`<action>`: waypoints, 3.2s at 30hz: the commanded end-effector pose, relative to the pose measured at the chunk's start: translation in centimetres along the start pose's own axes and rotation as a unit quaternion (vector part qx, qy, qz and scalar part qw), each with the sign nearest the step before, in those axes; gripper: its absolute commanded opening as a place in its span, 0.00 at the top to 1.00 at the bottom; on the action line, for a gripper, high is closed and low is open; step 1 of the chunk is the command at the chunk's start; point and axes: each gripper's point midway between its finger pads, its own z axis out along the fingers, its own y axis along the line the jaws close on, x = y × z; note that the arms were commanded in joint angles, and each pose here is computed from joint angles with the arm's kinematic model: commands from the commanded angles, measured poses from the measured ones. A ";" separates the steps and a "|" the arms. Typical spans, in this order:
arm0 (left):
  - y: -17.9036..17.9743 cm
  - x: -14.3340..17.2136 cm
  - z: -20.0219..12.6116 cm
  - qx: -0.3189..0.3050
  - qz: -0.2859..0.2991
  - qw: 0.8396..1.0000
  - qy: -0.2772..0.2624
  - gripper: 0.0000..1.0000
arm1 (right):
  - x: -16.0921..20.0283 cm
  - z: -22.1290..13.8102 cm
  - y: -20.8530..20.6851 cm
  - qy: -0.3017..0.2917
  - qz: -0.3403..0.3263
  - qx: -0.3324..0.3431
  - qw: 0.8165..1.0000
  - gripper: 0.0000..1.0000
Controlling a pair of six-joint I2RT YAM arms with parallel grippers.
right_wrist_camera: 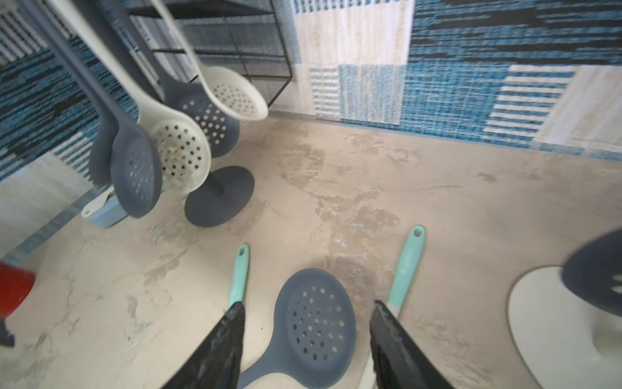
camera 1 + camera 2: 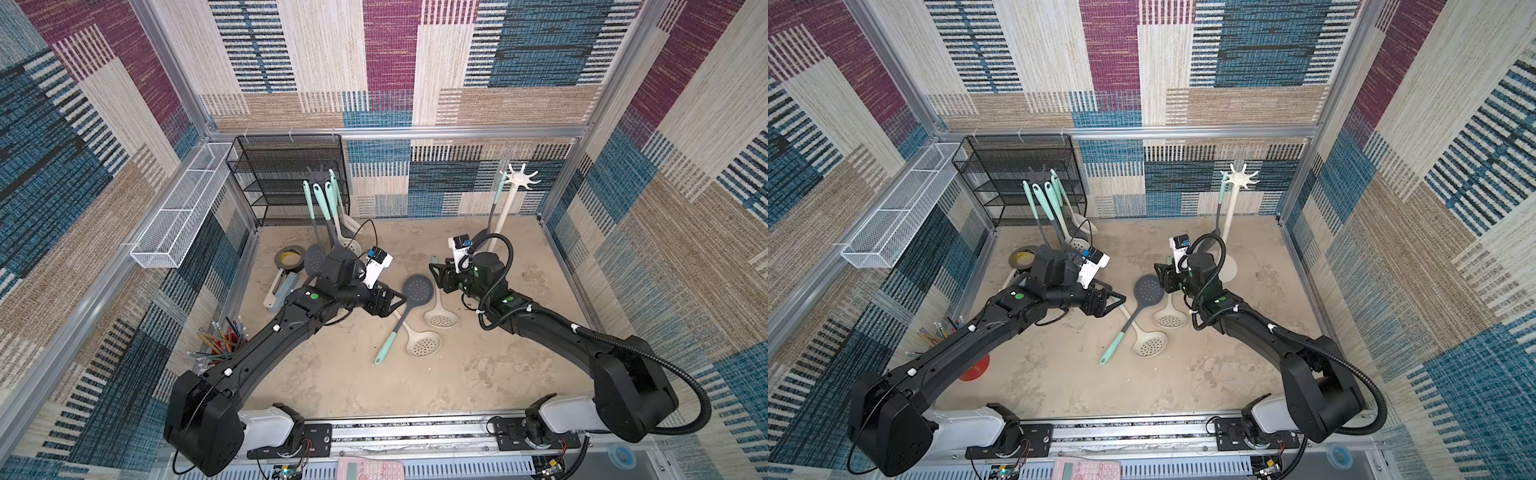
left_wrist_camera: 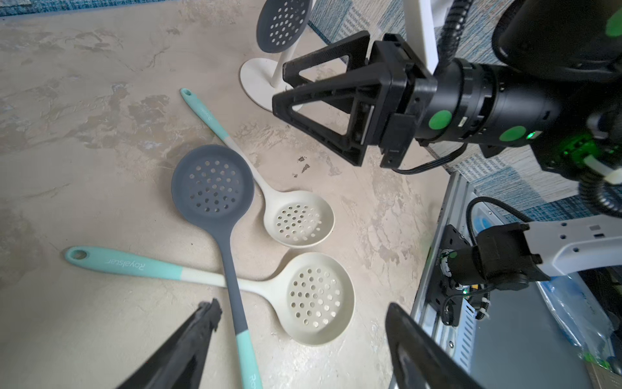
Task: Hang the skimmer on the kitchen utensil rack
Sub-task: Hang the skimmer on the rack, then pick up the skimmer from the center of the board.
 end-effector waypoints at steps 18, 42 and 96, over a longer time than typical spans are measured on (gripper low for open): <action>1.6 8.6 -2.6 -0.087 -0.187 0.974 0.090 0.22 | 5.0 0.3 6.4 0.014 -0.324 -0.176 0.929 0.40; 5.7 10.7 -6.3 -0.197 -0.263 0.939 0.102 0.22 | 14.8 3.3 9.5 0.194 -0.477 -0.244 0.821 0.41; 7.5 7.4 -8.5 -0.153 -0.292 0.944 0.015 0.24 | 10.8 5.2 13.2 0.172 -0.544 -0.196 0.797 0.89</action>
